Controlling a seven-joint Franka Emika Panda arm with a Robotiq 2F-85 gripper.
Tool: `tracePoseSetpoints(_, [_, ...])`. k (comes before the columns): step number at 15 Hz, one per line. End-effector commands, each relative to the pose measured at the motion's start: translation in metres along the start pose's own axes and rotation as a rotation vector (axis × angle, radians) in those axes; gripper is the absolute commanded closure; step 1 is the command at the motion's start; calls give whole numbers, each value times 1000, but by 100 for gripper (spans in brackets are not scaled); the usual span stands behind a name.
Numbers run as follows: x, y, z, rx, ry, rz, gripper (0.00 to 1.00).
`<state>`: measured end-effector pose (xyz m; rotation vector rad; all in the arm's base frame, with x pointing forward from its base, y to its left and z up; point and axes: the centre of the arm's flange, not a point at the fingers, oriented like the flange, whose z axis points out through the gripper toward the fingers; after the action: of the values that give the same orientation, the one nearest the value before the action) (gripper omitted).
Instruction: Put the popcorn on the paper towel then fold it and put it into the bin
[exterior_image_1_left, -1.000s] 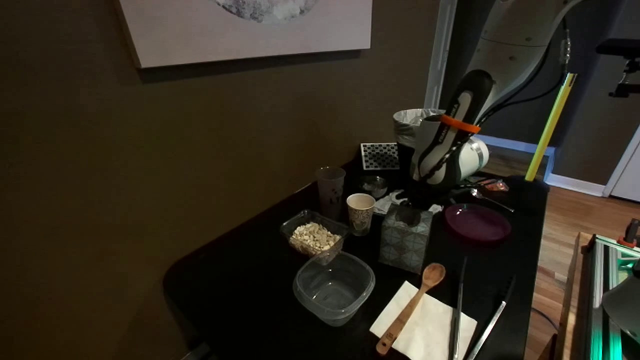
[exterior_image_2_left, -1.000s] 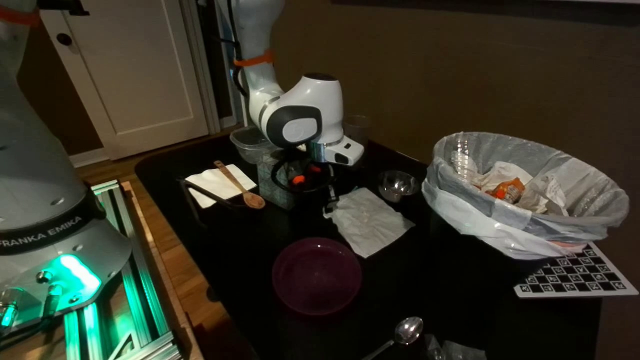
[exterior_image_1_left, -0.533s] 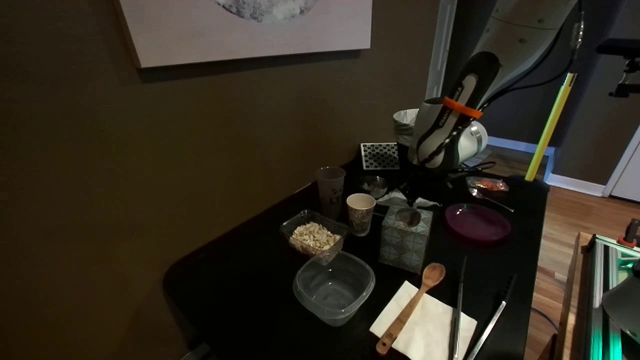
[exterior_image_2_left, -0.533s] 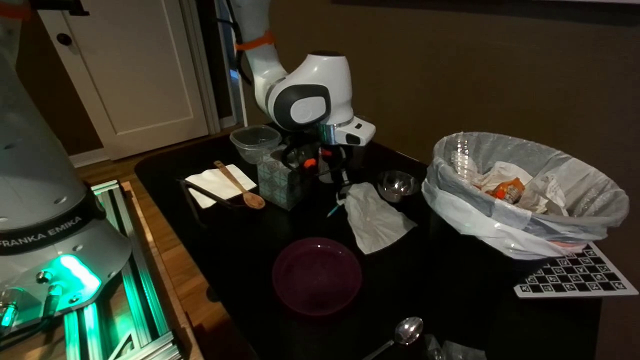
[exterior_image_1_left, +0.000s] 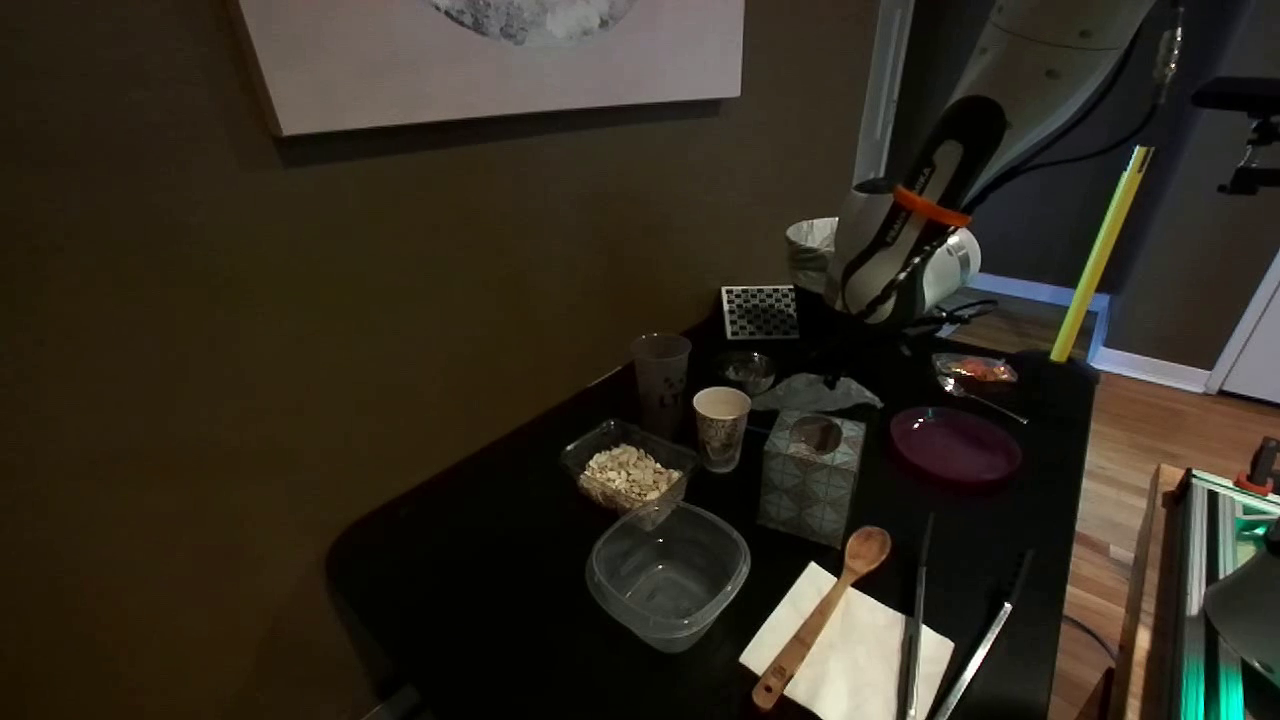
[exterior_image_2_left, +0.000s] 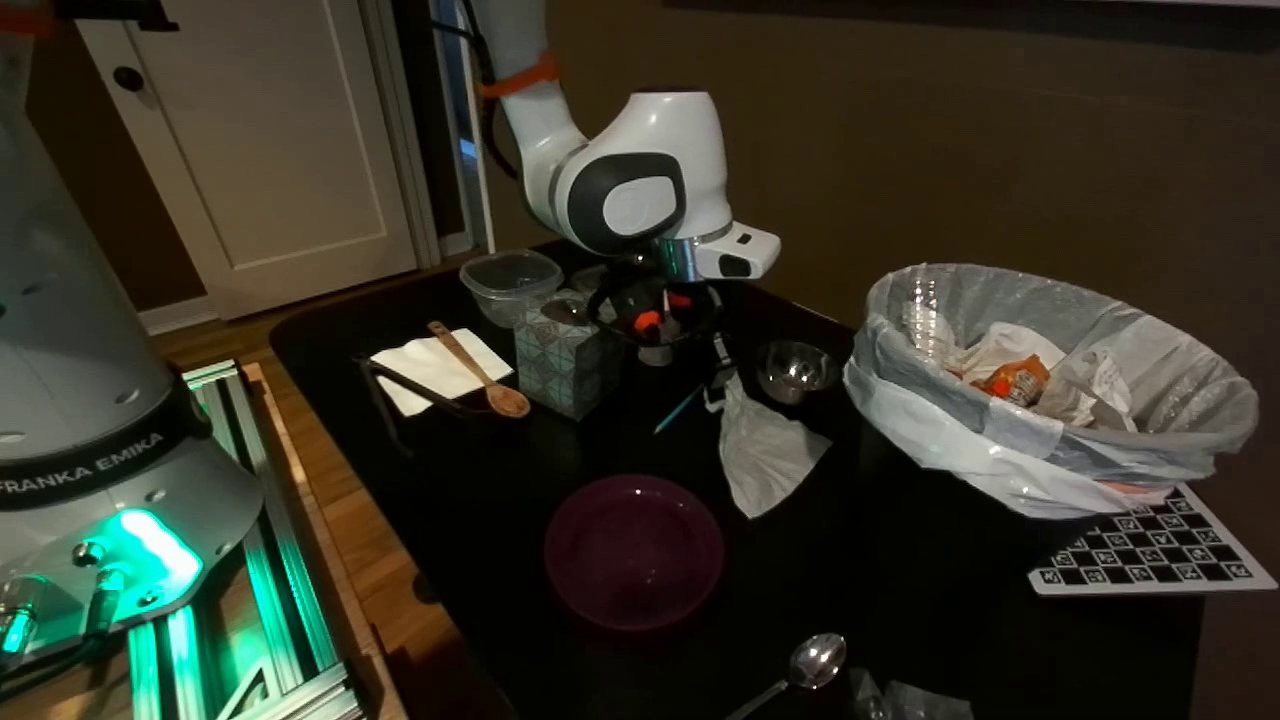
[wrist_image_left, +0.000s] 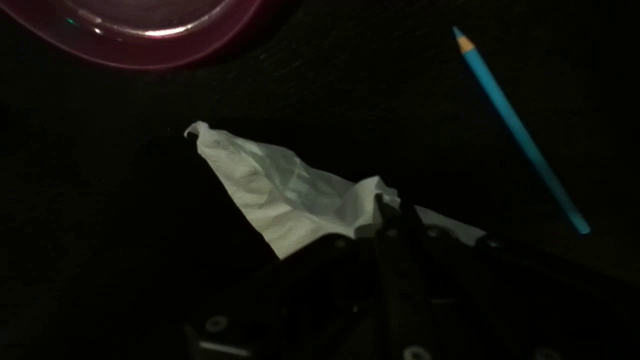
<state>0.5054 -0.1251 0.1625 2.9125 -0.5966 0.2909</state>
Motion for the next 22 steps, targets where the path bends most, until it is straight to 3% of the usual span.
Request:
tracePoseSetpoints(1, [0, -3, 15, -26, 25, 5, 100])
tracePoseSetpoints(10, [12, 3, 48, -62, 100, 6, 100])
tracePoseSetpoints(16, [20, 9, 70, -95, 92, 4, 84])
tracePoseSetpoints(17, [21, 10, 73, -101, 91, 2, 87])
tracePoseSetpoints(18, [22, 11, 75, -105, 91, 1, 83])
tracePoseSetpoints(22, [27, 16, 80, -120, 94, -8, 45])
